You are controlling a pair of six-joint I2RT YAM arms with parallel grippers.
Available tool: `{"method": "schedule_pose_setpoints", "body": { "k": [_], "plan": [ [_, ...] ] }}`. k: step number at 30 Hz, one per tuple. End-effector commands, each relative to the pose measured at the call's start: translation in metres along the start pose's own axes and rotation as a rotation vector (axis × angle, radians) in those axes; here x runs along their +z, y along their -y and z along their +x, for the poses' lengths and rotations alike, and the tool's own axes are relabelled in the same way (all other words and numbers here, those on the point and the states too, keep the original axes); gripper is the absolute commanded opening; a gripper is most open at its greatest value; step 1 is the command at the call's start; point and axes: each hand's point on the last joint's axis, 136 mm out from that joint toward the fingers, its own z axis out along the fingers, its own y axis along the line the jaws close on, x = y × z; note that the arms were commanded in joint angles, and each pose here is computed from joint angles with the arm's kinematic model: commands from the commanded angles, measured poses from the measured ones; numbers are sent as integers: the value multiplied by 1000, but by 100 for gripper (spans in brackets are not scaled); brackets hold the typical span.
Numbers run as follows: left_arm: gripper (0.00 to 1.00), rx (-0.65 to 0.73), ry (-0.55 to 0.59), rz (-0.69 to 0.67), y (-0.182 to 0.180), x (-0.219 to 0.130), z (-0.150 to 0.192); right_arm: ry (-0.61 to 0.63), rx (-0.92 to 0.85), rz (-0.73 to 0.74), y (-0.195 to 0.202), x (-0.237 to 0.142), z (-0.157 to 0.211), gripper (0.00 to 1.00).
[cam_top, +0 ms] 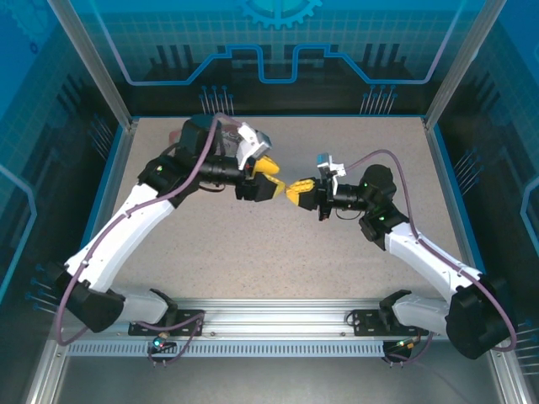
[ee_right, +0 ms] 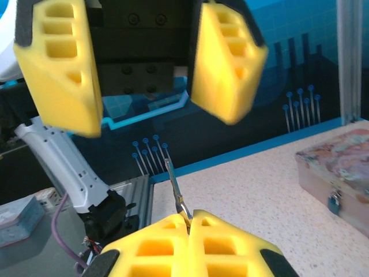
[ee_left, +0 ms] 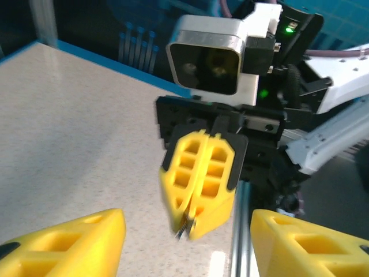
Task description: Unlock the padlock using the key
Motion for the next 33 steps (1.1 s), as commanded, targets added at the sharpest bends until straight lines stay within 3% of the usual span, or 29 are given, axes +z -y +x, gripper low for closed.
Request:
{"method": "schedule_pose_setpoints", "body": {
  "k": [1,5,9,13,18,24,33],
  "plan": [
    [65,-23,195,-142,-22,-35,-34,-22,42,140,25,-9,1,0],
    [75,-234,262,-364,-84,-66,-19,-108,151,352,64,-24,29,0],
    [83,-519,245,-648,-170,-102,30,-191,238,505,91,-40,62,0],
    [95,-628,174,-883,-236,-135,75,-257,293,587,103,-50,86,0],
    [99,-722,132,-1090,-306,-185,111,-288,324,620,104,-59,101,0],
    [99,-823,86,-1160,-374,-209,147,-309,338,642,104,-67,108,0],
    [99,-890,-53,-1156,-437,-194,192,-292,372,652,108,-75,111,0]
  ]
}}
